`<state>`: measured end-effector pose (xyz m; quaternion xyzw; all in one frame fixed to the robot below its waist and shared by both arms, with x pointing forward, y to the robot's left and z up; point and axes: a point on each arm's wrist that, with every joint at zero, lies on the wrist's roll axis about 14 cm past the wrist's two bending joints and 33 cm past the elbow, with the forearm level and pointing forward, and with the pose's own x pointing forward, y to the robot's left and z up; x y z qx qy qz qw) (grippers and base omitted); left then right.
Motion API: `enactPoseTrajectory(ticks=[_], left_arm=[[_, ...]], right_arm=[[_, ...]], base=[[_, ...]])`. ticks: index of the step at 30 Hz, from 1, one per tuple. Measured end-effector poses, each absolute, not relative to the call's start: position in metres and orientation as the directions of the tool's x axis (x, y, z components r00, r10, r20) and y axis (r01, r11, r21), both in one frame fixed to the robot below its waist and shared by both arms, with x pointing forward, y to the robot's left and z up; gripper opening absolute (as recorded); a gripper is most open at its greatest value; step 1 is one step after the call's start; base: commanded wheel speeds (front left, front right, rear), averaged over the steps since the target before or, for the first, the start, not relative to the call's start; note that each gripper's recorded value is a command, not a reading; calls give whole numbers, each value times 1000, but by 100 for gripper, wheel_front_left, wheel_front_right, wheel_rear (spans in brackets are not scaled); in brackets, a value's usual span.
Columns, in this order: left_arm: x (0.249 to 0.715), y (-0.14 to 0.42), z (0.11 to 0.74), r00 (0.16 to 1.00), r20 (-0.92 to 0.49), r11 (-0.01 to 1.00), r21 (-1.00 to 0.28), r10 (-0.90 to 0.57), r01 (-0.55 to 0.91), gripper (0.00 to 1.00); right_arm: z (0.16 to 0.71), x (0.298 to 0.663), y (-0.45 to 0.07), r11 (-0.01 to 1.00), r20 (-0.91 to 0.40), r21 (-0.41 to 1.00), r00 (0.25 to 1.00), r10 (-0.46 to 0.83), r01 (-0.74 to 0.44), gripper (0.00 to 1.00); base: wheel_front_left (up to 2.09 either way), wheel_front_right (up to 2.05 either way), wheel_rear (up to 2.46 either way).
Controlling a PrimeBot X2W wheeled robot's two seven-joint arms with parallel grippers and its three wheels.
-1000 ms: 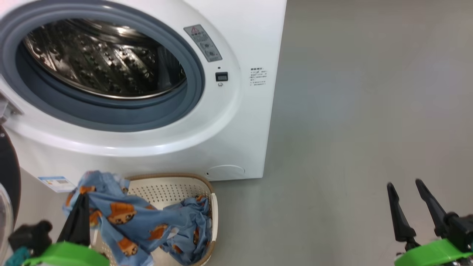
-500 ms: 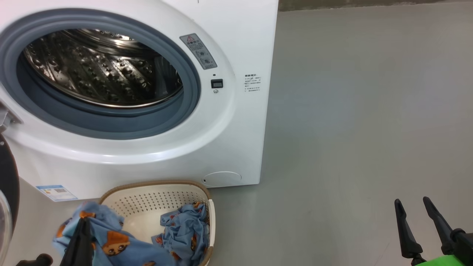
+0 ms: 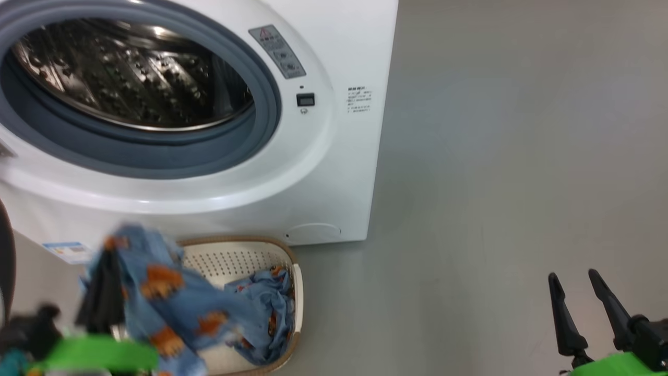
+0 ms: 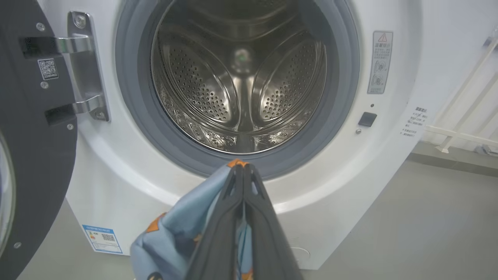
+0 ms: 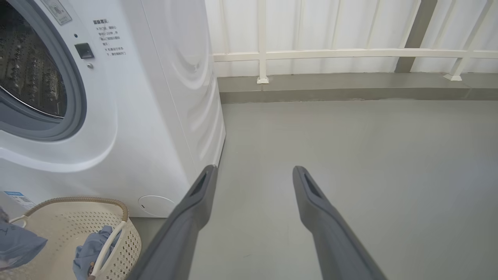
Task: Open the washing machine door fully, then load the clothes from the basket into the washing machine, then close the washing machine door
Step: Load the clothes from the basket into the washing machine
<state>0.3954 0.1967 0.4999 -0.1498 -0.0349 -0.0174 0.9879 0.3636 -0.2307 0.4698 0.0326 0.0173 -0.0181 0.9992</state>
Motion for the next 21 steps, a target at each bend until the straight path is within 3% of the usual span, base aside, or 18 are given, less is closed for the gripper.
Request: enactPoseTrajectory(ticks=[7,12,16,21], left_arm=[[475,199,579,950,312,961,-254,-29,112,0],[515,198,612,920,391,957,-252,-35,143,0],[549,192,611,925,373,963,-213,-74,163,0],[583,177,568,961,245,965,-194,-126,176,0]], right_arm=[[460,388,-220,997,-53,71,999,-8,11,100],[454,404,-211,997,-58,77,998,20,-16,100],[450,418,-201,996,-59,79,997,50,-46,100],[441,426,-189,993,-78,86,993,85,-79,100]], base=[[0,0,0],[0,0,0],[0,0,0],[0,0,0]])
